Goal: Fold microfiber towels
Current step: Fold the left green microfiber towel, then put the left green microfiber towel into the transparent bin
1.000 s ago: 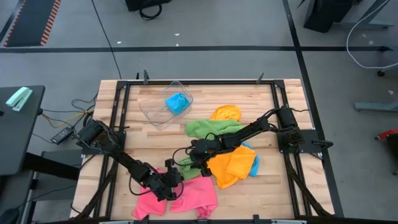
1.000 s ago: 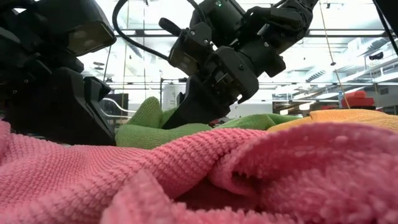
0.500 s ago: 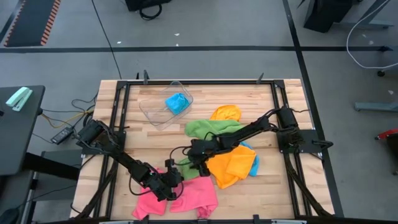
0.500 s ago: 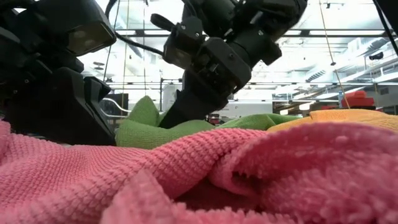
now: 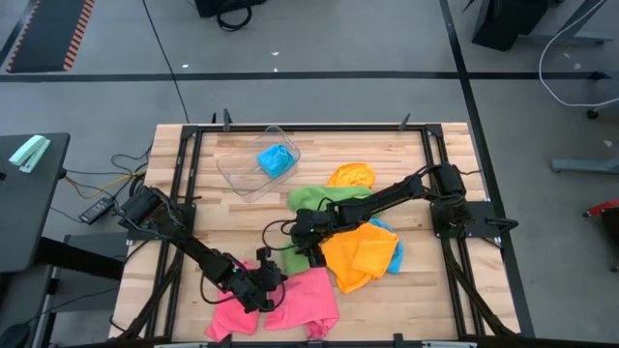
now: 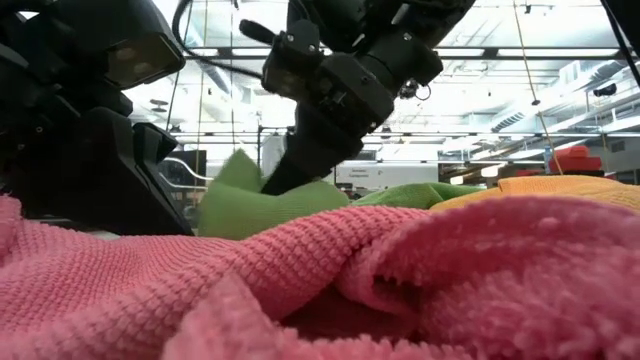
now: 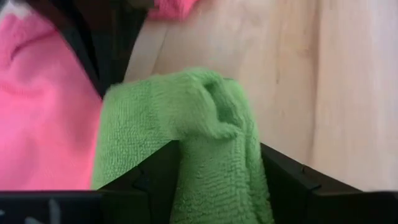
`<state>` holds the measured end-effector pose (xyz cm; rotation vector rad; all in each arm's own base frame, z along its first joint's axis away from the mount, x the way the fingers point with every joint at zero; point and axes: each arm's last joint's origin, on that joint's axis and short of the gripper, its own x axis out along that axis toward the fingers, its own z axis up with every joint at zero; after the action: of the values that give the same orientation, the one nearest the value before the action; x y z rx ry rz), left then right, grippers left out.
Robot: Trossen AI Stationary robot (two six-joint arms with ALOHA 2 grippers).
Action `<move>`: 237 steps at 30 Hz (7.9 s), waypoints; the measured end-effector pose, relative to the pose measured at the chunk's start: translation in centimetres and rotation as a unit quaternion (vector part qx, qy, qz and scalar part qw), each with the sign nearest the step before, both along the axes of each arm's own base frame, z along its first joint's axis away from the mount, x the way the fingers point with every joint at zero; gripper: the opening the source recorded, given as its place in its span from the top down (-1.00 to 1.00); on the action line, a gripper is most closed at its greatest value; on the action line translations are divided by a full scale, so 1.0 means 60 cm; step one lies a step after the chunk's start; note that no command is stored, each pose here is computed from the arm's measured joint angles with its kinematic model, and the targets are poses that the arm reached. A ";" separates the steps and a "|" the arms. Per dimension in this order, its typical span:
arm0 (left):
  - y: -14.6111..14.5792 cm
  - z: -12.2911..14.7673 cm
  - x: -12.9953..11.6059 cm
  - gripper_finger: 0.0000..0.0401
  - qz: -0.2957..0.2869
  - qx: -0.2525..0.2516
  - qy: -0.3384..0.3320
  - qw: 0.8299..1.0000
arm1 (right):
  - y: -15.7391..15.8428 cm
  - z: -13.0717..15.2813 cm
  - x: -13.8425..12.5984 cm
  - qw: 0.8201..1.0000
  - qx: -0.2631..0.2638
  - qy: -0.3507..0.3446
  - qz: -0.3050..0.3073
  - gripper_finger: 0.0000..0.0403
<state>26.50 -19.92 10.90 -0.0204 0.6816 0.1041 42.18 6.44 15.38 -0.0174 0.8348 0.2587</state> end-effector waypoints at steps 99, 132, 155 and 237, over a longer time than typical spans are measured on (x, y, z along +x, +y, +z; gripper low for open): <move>0.039 0.008 0.021 0.74 0.100 -0.010 -0.026 0.995 | 0.032 -0.011 -0.044 0.999 -0.017 -0.034 0.002 -0.35; 0.030 0.019 0.013 0.49 0.082 -0.023 -0.024 0.996 | 0.061 0.002 -0.061 0.997 -0.009 -0.079 0.023 -0.35; 0.169 0.076 0.059 0.16 0.087 -0.133 0.048 0.986 | 0.081 0.038 -0.103 0.999 -0.028 -0.036 0.022 -0.35; 0.260 0.010 0.095 0.09 -0.018 -0.283 0.157 0.946 | 0.127 -0.029 -0.154 0.983 -0.150 -0.076 0.067 -0.35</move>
<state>32.21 -4.31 11.52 -0.5545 1.0131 -0.1309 32.92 14.05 13.67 -0.3724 0.7147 0.2535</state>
